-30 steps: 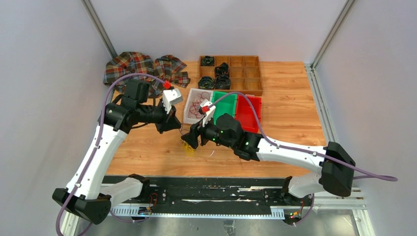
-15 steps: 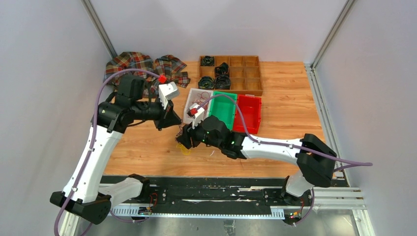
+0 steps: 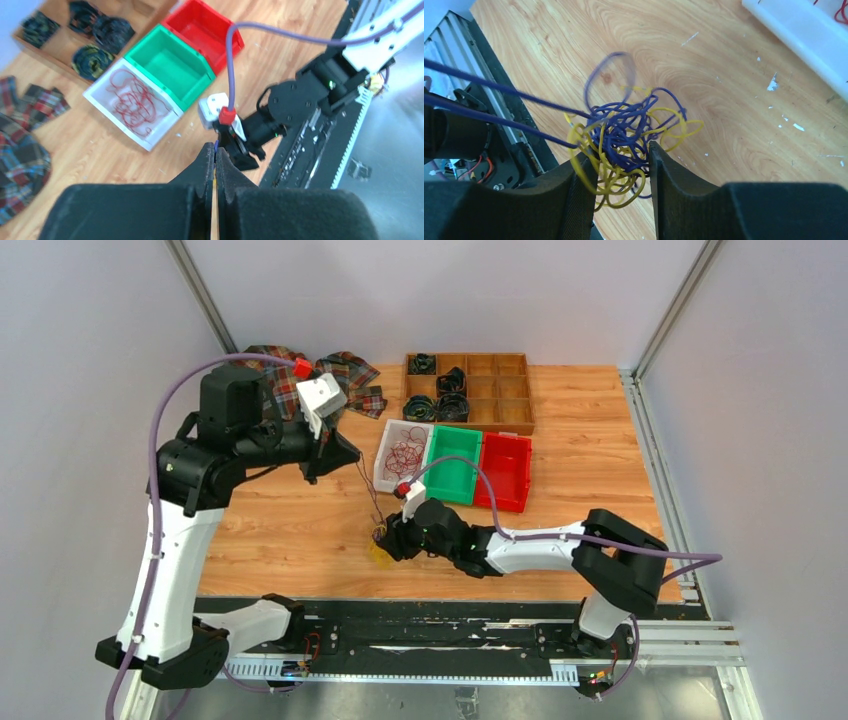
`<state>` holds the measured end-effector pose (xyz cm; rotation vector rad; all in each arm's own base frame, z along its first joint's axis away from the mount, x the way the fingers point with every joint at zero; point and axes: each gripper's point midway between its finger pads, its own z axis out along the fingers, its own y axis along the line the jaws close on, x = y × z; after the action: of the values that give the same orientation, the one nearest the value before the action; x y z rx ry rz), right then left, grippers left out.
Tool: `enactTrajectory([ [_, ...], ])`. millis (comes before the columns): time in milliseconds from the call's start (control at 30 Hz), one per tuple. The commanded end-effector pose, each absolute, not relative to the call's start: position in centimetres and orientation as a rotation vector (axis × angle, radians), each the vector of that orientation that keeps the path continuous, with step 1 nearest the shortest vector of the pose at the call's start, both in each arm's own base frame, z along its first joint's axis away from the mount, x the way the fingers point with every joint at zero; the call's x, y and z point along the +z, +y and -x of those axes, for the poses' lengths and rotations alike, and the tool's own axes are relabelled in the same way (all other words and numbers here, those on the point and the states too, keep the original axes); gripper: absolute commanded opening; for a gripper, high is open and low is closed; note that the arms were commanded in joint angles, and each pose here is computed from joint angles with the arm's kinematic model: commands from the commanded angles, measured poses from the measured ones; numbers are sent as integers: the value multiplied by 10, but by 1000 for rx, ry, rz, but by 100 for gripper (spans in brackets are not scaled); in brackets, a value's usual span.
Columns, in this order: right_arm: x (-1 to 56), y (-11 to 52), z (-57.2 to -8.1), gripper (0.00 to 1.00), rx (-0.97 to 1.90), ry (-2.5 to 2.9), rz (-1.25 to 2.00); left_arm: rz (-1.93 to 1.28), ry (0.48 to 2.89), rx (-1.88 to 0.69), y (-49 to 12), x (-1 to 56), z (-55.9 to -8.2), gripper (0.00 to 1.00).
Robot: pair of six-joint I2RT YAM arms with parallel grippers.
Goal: Untangle the cables
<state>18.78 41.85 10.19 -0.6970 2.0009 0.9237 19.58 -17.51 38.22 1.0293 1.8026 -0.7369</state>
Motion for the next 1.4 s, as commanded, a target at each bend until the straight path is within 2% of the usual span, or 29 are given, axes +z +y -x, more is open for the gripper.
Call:
enactTrajectory([
  [0, 63, 406, -187, 40, 859, 2111, 675, -977, 1656, -662, -173, 441, -202, 1],
  [133, 45, 399, -183, 40, 828, 2167, 683, -939, 1557, -592, -167, 483, -202, 0],
  [367, 44, 391, -183, 46, 800, 2183, 666, -876, 1429, -510, -156, 538, -198, 0],
  [567, 104, 385, -190, 63, 783, 2069, 699, -924, 1509, -535, -158, 497, -195, 0],
  [700, 151, 387, -186, 70, 826, 1973, 762, -975, 1573, -517, -156, 461, -198, 1],
  [1000, 225, 401, -195, 70, 894, 1778, 744, -1027, 1584, -522, -158, 443, -196, 0],
  [1367, 204, 448, -224, 67, 879, 1819, 684, -1032, 1571, -532, -158, 445, -192, 0],
])
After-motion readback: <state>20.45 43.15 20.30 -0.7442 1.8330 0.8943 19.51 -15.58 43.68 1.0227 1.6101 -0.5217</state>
